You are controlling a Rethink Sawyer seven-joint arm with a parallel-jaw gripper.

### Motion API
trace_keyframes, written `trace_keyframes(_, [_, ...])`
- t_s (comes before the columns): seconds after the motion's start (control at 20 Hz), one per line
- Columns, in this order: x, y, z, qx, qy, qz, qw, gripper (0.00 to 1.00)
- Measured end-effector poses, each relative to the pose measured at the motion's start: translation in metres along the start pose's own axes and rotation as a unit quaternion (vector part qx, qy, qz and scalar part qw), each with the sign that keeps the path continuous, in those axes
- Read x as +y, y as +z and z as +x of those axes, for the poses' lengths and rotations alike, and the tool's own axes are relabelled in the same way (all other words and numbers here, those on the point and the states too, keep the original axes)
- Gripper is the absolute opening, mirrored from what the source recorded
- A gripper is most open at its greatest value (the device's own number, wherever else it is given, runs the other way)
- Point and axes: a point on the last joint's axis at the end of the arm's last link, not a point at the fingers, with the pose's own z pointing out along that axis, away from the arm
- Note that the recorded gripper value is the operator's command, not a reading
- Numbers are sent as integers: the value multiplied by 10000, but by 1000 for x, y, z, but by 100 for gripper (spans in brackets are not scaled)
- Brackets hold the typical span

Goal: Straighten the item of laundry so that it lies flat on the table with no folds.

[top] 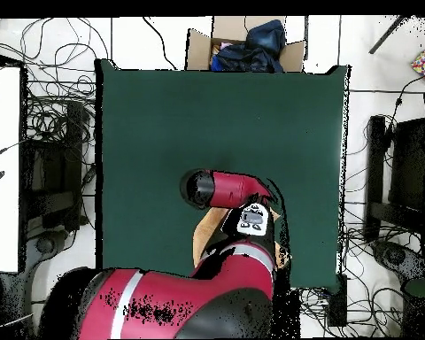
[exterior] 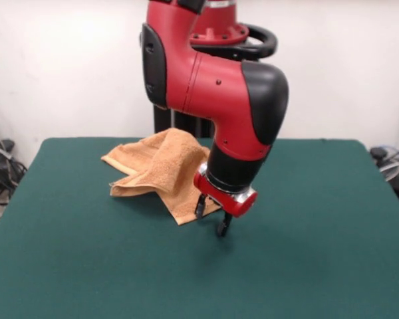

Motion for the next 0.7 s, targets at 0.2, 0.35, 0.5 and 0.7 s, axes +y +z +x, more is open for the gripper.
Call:
trace_keyframes(0.2, [0,-4,-3,-33,16,-24,10000,100])
trace_keyframes(0.35, [1,-10,-6,-72,21,-51,10000,100])
trace_keyframes(0.5, [4,-18,-9,-126,22,-88,9999,100])
trace_keyframes(0.7, [5,-30,-16,-212,45,-148,9997,100])
